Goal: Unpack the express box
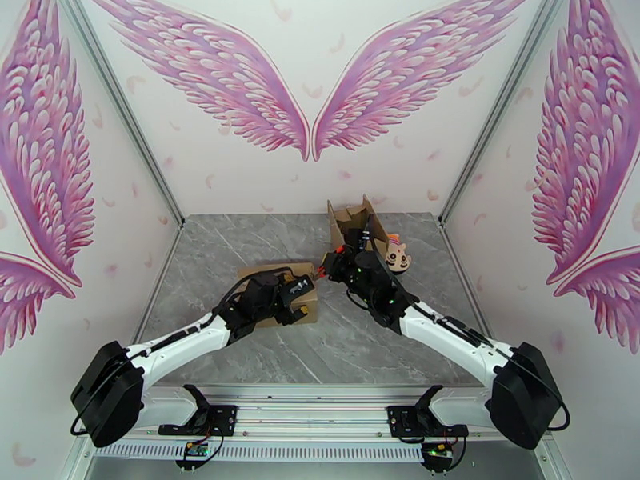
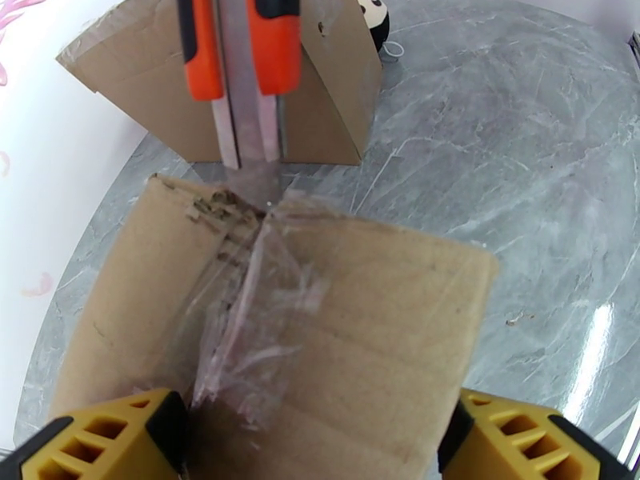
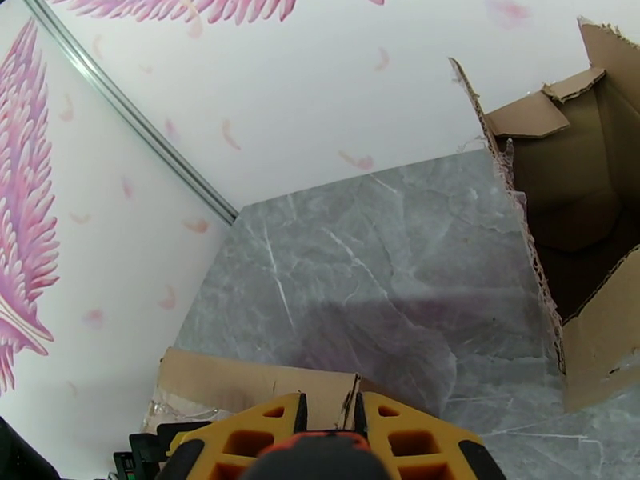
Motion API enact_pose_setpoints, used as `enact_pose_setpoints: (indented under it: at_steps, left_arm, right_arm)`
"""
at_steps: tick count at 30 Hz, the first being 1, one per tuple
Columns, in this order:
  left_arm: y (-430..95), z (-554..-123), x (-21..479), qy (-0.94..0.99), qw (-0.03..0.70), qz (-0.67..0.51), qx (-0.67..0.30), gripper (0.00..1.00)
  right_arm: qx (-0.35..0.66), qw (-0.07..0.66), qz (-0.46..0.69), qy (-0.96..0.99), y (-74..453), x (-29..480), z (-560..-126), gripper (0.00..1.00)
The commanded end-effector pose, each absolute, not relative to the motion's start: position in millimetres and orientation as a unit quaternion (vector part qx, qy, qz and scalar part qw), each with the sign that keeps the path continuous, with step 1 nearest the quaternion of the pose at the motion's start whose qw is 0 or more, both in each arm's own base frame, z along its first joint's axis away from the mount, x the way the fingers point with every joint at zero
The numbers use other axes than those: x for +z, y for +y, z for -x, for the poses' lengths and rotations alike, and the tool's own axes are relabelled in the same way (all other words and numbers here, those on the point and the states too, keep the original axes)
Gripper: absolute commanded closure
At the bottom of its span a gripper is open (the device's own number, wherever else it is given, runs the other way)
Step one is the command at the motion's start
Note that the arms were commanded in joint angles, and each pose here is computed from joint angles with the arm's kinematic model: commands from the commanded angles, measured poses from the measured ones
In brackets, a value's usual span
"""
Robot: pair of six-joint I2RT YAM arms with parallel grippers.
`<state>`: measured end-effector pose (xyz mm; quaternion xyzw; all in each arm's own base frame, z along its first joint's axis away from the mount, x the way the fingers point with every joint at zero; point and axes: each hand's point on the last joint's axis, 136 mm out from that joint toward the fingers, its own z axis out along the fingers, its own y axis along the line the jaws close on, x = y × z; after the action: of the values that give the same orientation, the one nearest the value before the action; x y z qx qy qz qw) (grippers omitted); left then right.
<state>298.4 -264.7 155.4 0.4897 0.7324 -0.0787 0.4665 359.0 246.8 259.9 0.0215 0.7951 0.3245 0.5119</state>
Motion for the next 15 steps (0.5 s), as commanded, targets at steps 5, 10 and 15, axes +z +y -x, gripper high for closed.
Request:
enact_pose_setpoints:
  at_steps: [5,10,15]
  left_arm:
    - [-237,-318,161,0.757,0.493,-0.428,-0.035,0.16]
    - [-256,-288,157,0.706,0.489,-0.506,-0.083,0.15]
    - [-267,-264,153,0.675,0.472,-0.555,-0.116,0.16]
  right_arm:
    - [0.319,0.456,-0.026,0.831,244,231,-335,0.99]
    - [0.328,0.449,-0.042,0.83,244,226,-341,0.99]
    - [0.328,0.45,-0.071,0.827,236,225,-349,0.99]
